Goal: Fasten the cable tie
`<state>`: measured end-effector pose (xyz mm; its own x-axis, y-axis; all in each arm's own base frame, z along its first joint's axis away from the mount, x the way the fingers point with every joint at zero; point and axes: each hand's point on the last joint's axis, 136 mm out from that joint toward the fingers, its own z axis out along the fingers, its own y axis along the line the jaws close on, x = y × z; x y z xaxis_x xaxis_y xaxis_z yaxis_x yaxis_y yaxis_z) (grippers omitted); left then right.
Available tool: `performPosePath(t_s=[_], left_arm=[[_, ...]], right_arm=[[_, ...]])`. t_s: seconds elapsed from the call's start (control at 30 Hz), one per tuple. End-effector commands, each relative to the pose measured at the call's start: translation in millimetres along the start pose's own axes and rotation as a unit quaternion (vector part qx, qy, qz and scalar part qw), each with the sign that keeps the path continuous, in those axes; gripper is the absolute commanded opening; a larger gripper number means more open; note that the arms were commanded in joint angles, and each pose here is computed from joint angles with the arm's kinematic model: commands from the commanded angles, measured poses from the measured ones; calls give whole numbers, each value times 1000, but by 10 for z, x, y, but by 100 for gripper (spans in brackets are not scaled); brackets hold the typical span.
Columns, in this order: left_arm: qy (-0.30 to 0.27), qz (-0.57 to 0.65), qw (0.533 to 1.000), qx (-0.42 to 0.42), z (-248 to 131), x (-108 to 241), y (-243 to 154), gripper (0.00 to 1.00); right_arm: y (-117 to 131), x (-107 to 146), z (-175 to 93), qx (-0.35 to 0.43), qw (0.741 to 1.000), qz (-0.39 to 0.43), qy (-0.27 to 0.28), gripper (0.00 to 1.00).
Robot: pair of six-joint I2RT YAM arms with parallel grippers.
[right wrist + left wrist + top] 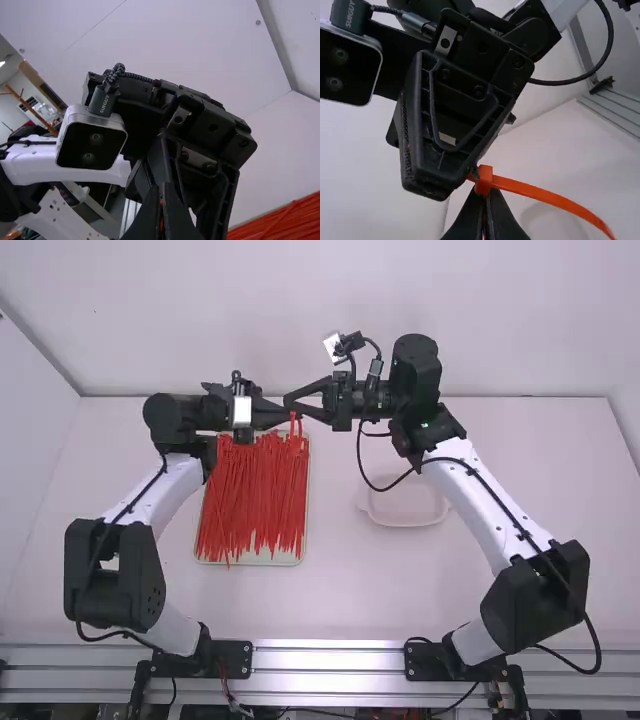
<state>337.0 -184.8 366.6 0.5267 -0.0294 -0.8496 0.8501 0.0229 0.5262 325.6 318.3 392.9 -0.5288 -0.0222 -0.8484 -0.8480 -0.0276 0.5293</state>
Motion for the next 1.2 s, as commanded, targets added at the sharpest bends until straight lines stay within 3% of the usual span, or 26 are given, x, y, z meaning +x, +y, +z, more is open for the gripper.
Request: performPosePath(t_s=[0.0,1.17], left_arm=[[1,-41,999,24,41,75,-133,2],[4,-88,996,27,27,377,-311,2]], right_arm=[[204,-114,-12,-19,999,-30,-2,0],[178,-131,-11,-11,999,-29,-7,0]])
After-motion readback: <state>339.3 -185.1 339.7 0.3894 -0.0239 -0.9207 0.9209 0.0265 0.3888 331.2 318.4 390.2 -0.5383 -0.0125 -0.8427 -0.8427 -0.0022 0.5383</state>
